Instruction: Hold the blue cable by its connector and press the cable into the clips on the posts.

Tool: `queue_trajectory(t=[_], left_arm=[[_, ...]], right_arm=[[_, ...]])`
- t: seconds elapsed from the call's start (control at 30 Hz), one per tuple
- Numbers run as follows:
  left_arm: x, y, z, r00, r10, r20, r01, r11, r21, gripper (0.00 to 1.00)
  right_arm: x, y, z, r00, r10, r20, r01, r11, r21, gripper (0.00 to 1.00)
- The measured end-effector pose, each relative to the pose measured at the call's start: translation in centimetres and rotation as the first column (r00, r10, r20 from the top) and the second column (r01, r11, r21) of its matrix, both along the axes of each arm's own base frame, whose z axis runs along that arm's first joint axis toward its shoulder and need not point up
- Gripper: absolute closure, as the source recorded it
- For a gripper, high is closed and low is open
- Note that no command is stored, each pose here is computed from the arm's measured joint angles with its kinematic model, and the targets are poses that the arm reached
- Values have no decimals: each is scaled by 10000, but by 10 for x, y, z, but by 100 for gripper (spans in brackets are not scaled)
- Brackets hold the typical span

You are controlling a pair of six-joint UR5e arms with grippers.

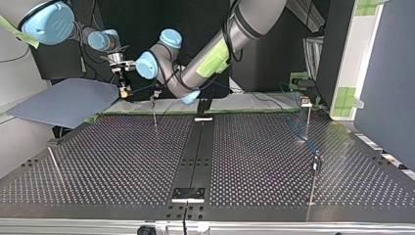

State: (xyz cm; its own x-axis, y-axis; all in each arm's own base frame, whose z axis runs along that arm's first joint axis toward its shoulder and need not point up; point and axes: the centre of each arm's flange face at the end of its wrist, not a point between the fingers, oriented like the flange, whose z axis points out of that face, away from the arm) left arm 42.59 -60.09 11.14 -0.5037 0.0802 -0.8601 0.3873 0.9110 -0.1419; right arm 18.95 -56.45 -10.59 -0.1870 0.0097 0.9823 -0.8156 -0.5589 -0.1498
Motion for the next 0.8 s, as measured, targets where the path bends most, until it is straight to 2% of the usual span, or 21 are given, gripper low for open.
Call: queue_trajectory(t=[0.17, 0.3, 0.43, 0.63, 0.8], left_arm=[[-14, 15, -16, 9989, 238, -412, -203, 9963, 831, 0], [-19, 21, -21, 9974, 307, -659, -229, 9931, 1150, 0], [-18, 22, -17, 9960, 308, -843, -204, 9924, 1214, 0], [-14, 15, -4, 9936, 70, -1128, 44, 9949, 1006, 0], [-13, 8, -5, 9889, -223, -1469, 368, 9947, 962, 0]], right_arm=[[1, 0, 0, 10000, 22, 36, -22, 10000, 17, 100], [2, 0, 0, 10000, 58, 48, -58, 10000, 17, 100], [3, 1, 0, 9999, 93, 53, -93, 10000, 20, 100], [5, 1, 1, 9999, 136, 61, -136, 9999, 14, 100], [8, 2, 1, 9998, 183, 65, -183, 9998, 17, 100]])
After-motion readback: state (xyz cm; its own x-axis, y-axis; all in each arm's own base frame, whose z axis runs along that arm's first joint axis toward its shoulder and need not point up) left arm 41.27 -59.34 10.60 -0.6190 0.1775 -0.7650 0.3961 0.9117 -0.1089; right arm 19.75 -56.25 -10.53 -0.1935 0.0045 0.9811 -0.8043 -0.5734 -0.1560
